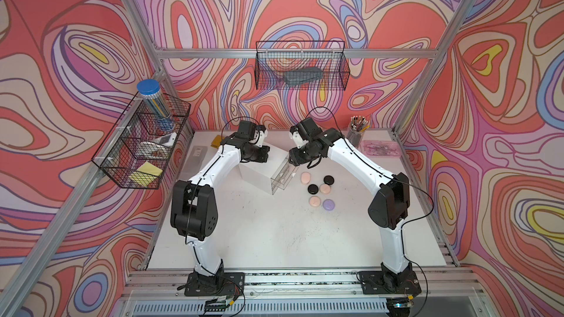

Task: Put the bluetooth earphones in the drawer according to color
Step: Place the bluetooth earphone in the drawer.

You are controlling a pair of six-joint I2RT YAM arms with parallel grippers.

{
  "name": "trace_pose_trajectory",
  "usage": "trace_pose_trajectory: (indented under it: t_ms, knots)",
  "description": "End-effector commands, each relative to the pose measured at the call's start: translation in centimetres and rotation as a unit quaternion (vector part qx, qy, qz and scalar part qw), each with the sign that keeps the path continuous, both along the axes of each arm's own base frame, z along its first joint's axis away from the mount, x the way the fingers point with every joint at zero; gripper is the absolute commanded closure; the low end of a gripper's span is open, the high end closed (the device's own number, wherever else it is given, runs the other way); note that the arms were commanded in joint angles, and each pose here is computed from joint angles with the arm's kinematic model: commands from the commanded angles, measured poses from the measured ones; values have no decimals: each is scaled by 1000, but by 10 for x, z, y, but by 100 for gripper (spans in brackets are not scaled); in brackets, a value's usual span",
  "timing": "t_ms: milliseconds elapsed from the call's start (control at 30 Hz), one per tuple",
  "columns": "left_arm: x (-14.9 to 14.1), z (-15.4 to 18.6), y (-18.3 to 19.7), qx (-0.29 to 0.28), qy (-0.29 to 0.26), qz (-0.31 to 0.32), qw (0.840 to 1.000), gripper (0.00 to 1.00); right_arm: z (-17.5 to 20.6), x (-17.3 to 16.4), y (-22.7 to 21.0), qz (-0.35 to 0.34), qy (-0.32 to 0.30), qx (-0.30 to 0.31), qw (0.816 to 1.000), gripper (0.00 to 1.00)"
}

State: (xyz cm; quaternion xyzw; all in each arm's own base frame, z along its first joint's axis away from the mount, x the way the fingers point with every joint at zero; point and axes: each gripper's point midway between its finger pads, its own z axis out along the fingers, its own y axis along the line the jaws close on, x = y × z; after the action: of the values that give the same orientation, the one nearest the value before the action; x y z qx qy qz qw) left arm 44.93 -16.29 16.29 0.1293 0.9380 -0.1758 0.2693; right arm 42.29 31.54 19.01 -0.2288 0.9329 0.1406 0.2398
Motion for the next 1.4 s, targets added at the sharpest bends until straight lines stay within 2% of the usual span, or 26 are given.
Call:
trace_pose_trajectory:
  t_ms: [0,533,733,967,1367]
  knots:
    - [-49,-71,17,58,146,5,988,100,5,-1,12,16,0,15,1000,59]
    - [-48,-78,16,56,150,4,987,100,-14,-6,34,41,24,28,998,54]
    - [-48,-80,16,57,155,3,986,100,-18,-6,33,39,28,23,999,37]
    - [-49,-81,17,59,155,3,986,100,-19,-6,30,35,24,20,999,29]
    - [-48,-80,18,62,154,4,986,100,14,0,1,-7,-51,-6,999,8]
